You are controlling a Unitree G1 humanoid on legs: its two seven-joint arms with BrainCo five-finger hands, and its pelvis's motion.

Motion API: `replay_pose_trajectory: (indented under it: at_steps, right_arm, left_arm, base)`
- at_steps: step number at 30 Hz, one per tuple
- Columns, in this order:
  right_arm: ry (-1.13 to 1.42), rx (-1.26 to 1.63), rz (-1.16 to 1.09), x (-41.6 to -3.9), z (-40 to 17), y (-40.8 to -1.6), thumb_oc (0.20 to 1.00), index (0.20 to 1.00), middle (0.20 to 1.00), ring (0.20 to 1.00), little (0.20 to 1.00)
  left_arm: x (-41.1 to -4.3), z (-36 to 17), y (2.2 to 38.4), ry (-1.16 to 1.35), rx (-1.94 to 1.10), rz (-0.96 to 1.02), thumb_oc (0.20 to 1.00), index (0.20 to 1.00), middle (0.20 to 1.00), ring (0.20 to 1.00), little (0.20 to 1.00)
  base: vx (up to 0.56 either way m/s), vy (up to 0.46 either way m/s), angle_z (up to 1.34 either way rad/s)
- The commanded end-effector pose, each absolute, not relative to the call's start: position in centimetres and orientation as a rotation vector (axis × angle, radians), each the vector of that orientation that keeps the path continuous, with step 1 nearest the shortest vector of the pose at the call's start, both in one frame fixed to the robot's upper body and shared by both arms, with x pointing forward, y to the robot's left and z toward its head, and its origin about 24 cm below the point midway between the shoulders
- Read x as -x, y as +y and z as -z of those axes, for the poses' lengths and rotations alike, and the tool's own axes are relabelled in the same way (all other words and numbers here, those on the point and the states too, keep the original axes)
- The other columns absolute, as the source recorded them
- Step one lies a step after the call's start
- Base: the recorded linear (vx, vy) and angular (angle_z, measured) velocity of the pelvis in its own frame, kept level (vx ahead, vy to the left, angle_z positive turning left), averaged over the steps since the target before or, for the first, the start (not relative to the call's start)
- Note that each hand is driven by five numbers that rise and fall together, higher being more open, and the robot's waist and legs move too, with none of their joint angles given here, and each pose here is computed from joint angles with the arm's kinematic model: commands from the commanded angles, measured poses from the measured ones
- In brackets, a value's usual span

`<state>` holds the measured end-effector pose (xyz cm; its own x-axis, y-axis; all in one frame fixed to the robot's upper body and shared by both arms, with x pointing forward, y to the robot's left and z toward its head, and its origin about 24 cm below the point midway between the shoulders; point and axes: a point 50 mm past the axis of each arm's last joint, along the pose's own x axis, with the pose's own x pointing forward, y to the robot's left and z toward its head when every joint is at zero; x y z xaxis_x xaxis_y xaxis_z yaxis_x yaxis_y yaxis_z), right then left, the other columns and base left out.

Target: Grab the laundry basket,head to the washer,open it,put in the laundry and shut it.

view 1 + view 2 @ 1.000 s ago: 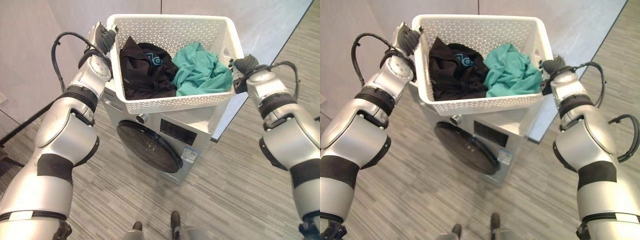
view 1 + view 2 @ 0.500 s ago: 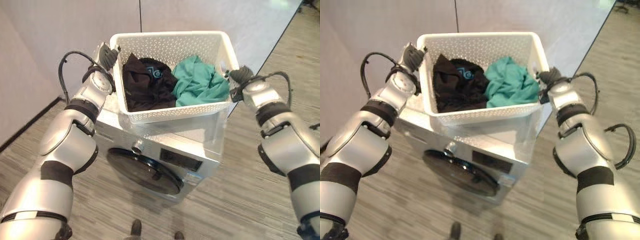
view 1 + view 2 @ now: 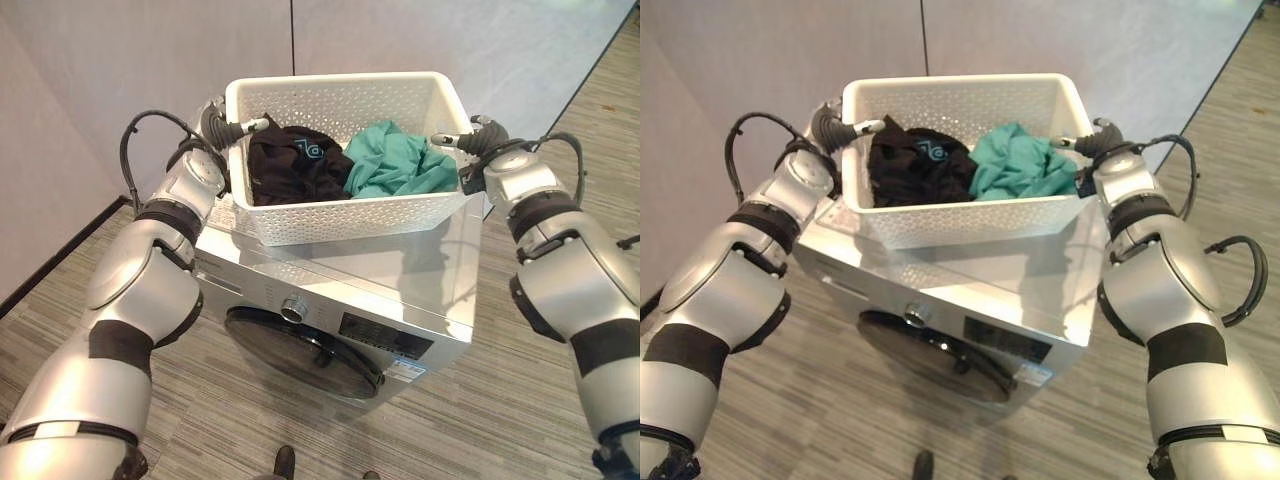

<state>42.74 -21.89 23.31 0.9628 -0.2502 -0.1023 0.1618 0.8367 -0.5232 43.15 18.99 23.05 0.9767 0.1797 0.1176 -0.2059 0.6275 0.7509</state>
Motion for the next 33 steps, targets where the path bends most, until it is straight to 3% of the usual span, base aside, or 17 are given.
replay_pose_trajectory:
  at_steps: [1, 12, 18, 19, 20, 21, 24, 25, 29, 33]
  right_arm:
    - [0.022, 0.543, 0.175, -43.0, -29.4, -18.8, 1.000, 1.000, 1.000, 1.000, 1.000]
    - [-0.051, 0.417, 0.183, -42.6, -31.4, -20.0, 1.000, 1.000, 1.000, 1.000, 1.000]
    - [-0.301, 0.216, 0.185, -41.1, -35.2, -22.1, 1.000, 1.000, 1.000, 1.000, 1.000]
    - [-0.417, 0.196, 0.213, -39.6, -36.0, -24.8, 1.000, 1.000, 1.000, 1.000, 1.000]
    - [-0.416, 0.197, 0.213, -39.6, -35.9, -24.8, 1.000, 1.000, 1.000, 1.000, 1.000]
    - [-0.532, 0.187, 0.250, -37.2, -35.9, -27.8, 1.000, 1.000, 1.000, 1.000, 1.000]
    - [-0.611, 0.179, 0.287, -34.7, -34.4, -30.5, 1.000, 1.000, 1.000, 1.000, 1.000]
    - [-0.653, 0.201, 0.382, -31.7, -33.0, -33.9, 1.000, 1.000, 1.000, 1.000, 1.000]
    - [-0.606, 0.283, 0.475, -28.4, -29.0, -36.7, 1.000, 1.000, 1.000, 1.000, 1.000]
    - [-0.417, 0.266, 0.490, -24.1, -20.3, -38.2, 1.000, 1.000, 1.000, 1.000, 1.000]
  left_arm:
    - [-43.2, -29.3, 15.9, -0.175, -0.946, -0.231, 1.000, 1.000, 1.000, 1.000, 1.000]
    - [-42.9, -30.9, 18.3, -0.184, -0.954, -0.299, 1.000, 1.000, 1.000, 1.000, 1.000]
    - [-41.2, -35.1, 21.0, -0.432, -0.576, -0.380, 1.000, 1.000, 1.000, 1.000, 1.000]
    - [-39.5, -36.4, 22.4, -0.609, -0.427, -0.406, 1.000, 1.000, 1.000, 1.000, 1.000]
    - [-39.5, -36.3, 22.5, -0.607, -0.428, -0.406, 1.000, 1.000, 1.000, 1.000, 1.000]
    - [-36.8, -36.6, 24.8, -0.765, -0.387, -0.458, 1.000, 1.000, 1.000, 1.000, 1.000]
    - [-34.3, -35.4, 27.5, -0.841, -0.406, -0.540, 1.000, 1.000, 1.000, 1.000, 1.000]
    - [-31.5, -34.2, 30.6, -0.872, -0.486, -0.654, 1.000, 1.000, 1.000, 1.000, 1.000]
    - [-28.2, -30.8, 34.0, -0.816, -0.617, -0.770, 1.000, 1.000, 1.000, 1.000, 1.000]
    - [-22.5, -21.3, 38.5, -0.538, -0.661, -0.911, 1.000, 1.000, 1.000, 1.000, 1.000]
  base:
    - [0.01, 0.006, -0.03]
    - [0.00, -0.019, -0.02]
    - [-0.01, -0.081, -0.06]
    - [-0.03, -0.092, -0.02]
    - [0.00, -0.149, -0.05]
    - [0.02, -0.085, -0.05]
    - [0.03, -0.145, -0.11]
    - [0.01, -0.156, -0.13]
    - [-0.02, -0.160, -0.11]
    - [-0.09, -0.246, -0.12]
